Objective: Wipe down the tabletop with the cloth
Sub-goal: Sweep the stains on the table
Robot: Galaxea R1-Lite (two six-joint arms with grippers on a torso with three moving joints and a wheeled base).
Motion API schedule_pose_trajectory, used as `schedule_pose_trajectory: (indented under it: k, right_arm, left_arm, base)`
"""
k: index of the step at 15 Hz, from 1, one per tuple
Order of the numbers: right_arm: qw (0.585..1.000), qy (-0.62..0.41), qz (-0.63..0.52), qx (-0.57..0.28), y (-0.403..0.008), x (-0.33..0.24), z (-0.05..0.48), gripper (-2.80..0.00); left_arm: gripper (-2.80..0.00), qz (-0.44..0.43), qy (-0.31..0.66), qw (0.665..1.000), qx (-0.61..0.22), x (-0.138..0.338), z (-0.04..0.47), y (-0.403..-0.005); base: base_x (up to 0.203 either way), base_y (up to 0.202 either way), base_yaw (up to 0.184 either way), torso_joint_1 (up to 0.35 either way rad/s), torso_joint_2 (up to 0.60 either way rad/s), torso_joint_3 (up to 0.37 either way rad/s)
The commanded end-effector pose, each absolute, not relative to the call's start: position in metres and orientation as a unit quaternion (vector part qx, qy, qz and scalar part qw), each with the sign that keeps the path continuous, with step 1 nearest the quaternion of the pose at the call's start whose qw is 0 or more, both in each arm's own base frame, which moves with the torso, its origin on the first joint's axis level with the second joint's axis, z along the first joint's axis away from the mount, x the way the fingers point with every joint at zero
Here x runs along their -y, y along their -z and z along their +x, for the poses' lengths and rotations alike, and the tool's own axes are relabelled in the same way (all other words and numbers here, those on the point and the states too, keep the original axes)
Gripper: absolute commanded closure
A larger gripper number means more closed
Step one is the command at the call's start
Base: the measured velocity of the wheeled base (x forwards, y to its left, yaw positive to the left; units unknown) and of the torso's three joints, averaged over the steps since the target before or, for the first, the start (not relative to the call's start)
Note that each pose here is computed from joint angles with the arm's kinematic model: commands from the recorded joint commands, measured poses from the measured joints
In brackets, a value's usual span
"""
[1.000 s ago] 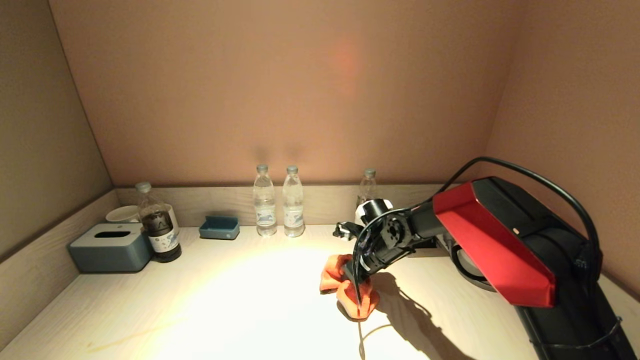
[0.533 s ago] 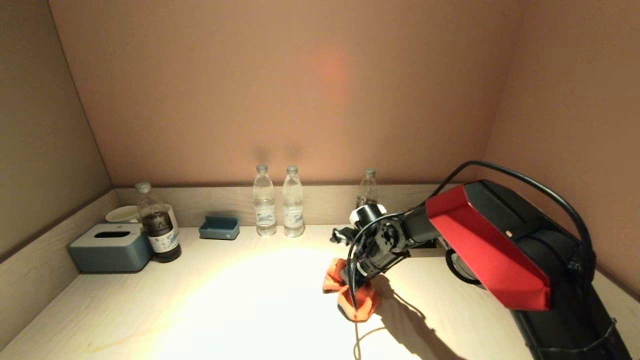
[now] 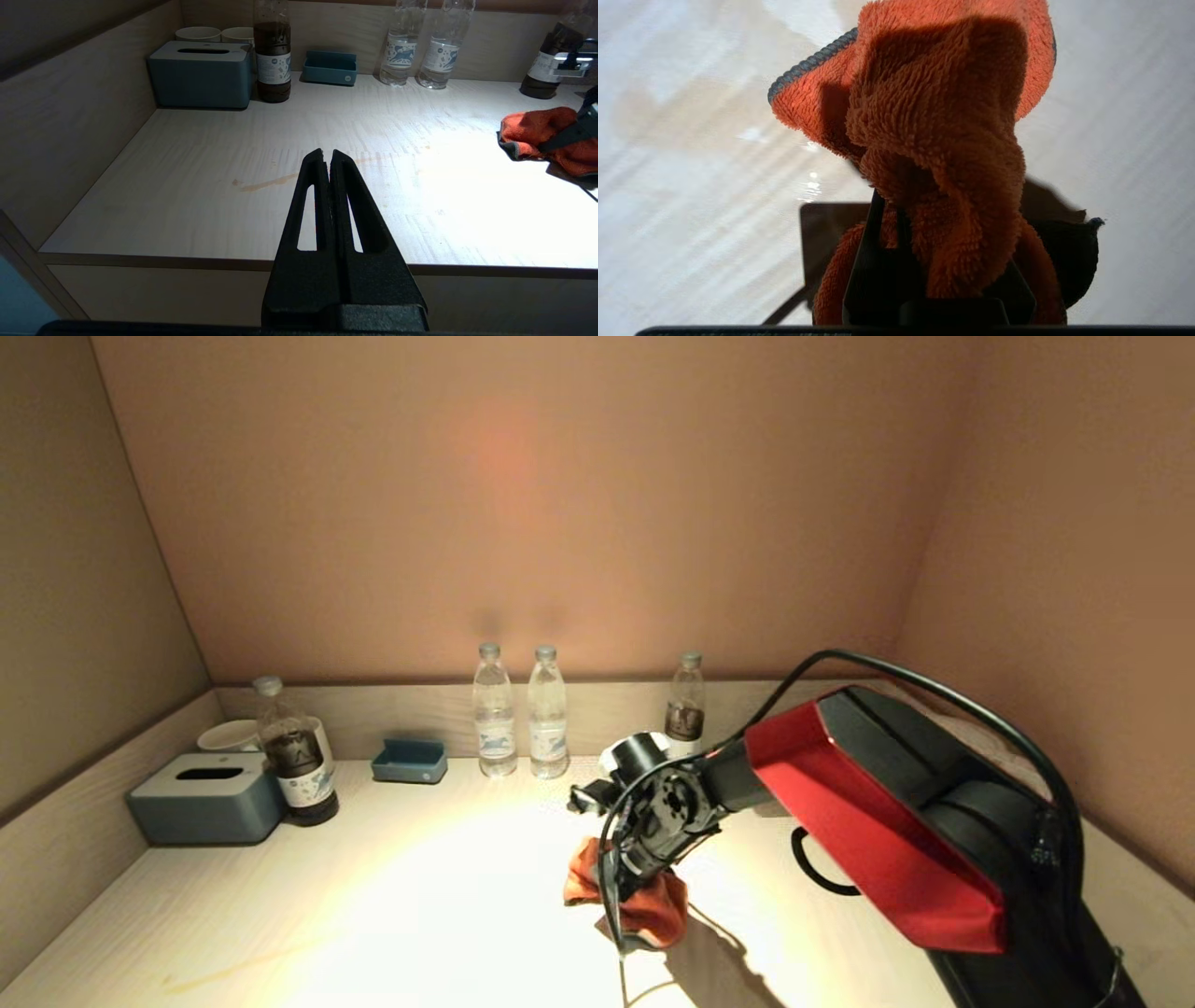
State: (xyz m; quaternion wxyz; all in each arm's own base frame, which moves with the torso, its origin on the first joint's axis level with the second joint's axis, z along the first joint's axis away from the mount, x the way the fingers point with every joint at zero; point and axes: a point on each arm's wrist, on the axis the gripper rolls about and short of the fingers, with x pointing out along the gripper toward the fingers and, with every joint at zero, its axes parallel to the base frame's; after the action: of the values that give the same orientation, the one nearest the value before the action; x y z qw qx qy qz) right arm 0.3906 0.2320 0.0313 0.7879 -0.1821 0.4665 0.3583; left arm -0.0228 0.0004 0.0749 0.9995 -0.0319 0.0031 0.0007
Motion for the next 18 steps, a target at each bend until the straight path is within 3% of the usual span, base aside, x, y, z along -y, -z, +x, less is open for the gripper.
schedule_pose_trajectory:
  k: [1,11,18]
  right_arm:
    - [0.774,-0.379,-0.196,-0.468,-0.027,-0.253,0.377,0.00]
    - [0.755,-0.413,-0.210,-0.464,-0.031,-0.291,0.342,0.00]
    - [0.733,-0.447,-0.235,-0.456,-0.036,-0.341,0.288,0.00]
  left_arm:
    - [0.00,-0.032,-0.001,0.999,-0.003,0.000,-0.023,-0.075]
    - [0.00,-0.032,-0.001,0.999,-0.003,0.000,-0.023,-0.075]
    - [0.00,-0.032,-0.001,0.999,-0.003,0.000,-0.023,-0.075]
  base:
    - [0.000,0.000,0.000,0.000,0.00,0.000]
    - [0.000,0.000,0.000,0.000,0.00,0.000]
    - [0.000,0.000,0.000,0.000,0.00,0.000]
